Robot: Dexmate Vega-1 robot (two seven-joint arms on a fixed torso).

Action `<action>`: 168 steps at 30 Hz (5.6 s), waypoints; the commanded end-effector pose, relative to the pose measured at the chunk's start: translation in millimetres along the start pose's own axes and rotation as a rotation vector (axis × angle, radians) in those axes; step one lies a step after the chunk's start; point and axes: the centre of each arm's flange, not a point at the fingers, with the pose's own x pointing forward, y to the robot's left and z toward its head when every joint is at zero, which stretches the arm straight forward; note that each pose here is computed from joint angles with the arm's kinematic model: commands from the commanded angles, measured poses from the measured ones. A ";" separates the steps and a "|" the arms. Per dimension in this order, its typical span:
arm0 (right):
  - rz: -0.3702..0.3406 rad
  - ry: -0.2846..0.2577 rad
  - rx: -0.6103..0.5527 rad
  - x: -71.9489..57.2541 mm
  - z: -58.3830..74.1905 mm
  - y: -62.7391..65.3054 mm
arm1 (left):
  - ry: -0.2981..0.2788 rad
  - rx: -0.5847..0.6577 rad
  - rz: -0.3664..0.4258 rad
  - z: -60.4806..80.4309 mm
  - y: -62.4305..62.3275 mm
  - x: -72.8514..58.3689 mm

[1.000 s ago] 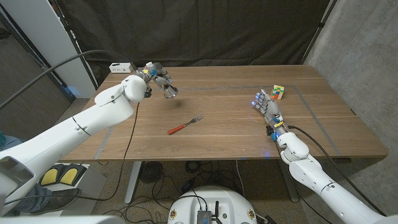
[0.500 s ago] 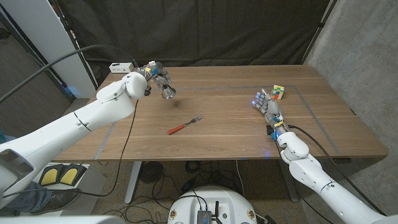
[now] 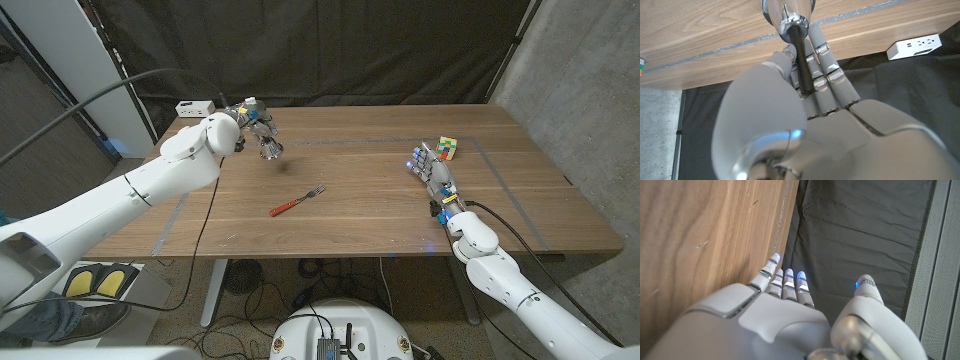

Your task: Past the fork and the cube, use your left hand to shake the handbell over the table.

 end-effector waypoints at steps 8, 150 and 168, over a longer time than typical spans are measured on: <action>0.001 0.010 -0.003 -3.9 -2.3 -2.0 | -0.002 0.037 -0.064 4.3 -14.8 11.4; -0.015 -0.018 0.011 -11.5 1.4 -7.4 | -0.054 0.094 -0.113 12.8 -80.2 40.4; -0.017 -0.013 0.012 -10.8 -1.6 -6.3 | -0.095 -0.034 -0.034 3.4 -85.8 30.4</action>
